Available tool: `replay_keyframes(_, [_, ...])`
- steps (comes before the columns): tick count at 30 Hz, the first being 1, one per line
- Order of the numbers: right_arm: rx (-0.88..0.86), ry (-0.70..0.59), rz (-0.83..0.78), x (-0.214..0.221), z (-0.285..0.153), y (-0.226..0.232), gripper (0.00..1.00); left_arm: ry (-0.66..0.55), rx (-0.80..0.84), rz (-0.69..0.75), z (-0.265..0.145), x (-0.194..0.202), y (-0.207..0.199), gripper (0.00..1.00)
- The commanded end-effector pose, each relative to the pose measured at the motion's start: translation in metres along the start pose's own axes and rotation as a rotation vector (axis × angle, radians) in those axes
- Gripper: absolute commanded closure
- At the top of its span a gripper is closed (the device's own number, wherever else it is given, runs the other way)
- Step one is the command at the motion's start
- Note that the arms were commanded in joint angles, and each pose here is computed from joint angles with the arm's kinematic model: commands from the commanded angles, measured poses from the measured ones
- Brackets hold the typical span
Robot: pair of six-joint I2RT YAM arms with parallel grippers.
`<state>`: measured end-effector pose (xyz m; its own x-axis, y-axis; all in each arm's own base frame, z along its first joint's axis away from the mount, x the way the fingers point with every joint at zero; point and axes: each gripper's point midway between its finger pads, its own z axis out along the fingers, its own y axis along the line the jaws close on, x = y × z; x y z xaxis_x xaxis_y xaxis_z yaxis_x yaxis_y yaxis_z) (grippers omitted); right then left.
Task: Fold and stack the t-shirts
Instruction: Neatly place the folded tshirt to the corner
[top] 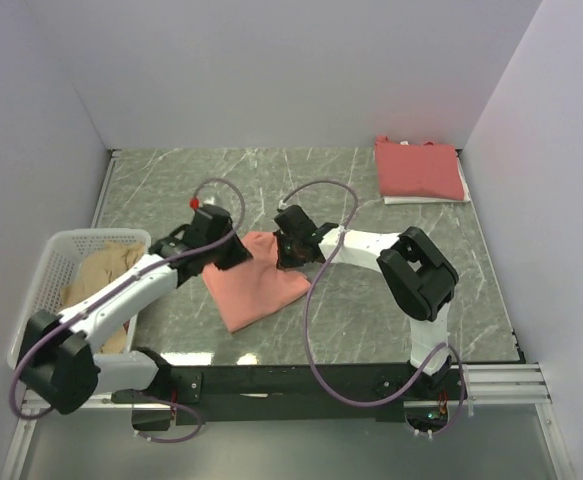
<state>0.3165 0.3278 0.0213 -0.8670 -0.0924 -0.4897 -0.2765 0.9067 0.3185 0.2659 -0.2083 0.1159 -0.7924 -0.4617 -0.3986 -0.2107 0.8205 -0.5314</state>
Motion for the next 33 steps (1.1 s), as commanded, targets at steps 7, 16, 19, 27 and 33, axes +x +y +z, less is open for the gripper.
replay_keyframes(7, [0.388,-0.15,-0.103,-0.08,-0.047,-0.081,1.0,-0.135,0.064,0.111,-0.062,-0.052,-0.018,0.87])
replay_keyframes(16, [0.579,-0.256,-0.144,-0.18,-0.098,-0.164,1.0,-0.16,-0.006,0.195,-0.058,-0.053,0.005,0.87])
replay_keyframes(19, [0.677,-0.267,-0.173,-0.208,-0.112,-0.191,1.0,-0.144,0.006,0.202,-0.05,-0.05,0.006,0.87])
replay_keyframes(27, [0.803,-0.271,-0.216,-0.262,-0.116,-0.24,1.0,-0.112,-0.004,0.232,-0.031,-0.051,0.008,0.88])
replay_keyframes(33, [0.857,-0.37,-0.258,-0.314,-0.146,-0.262,1.0,-0.082,-0.016,0.235,-0.019,-0.055,0.012,0.9])
